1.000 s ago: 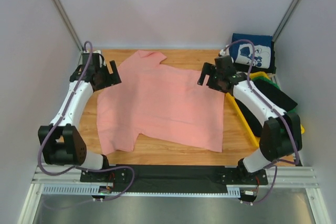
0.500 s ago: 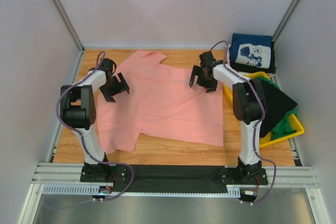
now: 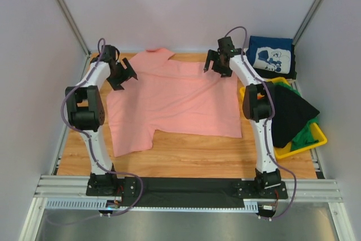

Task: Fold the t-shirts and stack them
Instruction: Flatten the tshirt out

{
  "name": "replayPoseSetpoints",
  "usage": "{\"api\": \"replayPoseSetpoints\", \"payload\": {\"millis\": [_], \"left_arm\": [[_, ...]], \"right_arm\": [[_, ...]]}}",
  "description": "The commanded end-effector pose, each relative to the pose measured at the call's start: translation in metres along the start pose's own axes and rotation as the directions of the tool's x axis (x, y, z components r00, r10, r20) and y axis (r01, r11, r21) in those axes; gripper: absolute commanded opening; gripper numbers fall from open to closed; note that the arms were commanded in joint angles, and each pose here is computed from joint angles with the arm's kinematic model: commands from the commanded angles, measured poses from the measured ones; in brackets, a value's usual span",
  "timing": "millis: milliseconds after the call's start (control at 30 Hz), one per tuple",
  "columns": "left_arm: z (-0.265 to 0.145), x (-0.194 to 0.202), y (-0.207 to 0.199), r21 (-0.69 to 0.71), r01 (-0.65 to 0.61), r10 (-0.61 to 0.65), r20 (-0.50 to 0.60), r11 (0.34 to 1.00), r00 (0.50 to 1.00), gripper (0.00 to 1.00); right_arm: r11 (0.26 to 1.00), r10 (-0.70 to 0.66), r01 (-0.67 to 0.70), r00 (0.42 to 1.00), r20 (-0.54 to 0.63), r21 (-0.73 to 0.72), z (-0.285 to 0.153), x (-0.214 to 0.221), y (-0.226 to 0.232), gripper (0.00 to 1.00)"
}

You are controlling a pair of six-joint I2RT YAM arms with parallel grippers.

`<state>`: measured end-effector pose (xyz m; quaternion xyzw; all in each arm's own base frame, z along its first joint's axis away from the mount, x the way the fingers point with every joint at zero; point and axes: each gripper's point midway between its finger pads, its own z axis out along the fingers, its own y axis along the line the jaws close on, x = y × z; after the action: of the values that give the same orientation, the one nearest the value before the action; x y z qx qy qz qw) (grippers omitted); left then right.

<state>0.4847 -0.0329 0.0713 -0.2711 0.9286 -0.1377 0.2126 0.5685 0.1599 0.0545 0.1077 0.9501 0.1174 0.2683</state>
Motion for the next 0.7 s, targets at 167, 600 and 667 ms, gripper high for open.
{"api": "replayPoseSetpoints", "payload": {"millis": [167,600,667], "left_arm": [[-0.178,0.025,0.041,-0.073,0.020,0.005,0.321,0.997,0.947,0.97],[-0.137,0.180,0.162,-0.126,0.346,-0.316,0.211,0.930,0.925,0.89],[-0.131,0.189,0.166,-0.129,0.349,-0.319,0.205,0.928,0.925,0.88]], "right_arm": [[0.988,-0.052,0.089,0.962,0.270,-0.129,-0.179,-0.052,0.044,1.00],[0.985,0.173,-0.170,0.979,0.105,-0.035,-0.229,0.168,-0.052,1.00],[0.981,0.196,-0.196,0.979,0.064,0.000,-0.222,0.197,-0.071,1.00]]}}
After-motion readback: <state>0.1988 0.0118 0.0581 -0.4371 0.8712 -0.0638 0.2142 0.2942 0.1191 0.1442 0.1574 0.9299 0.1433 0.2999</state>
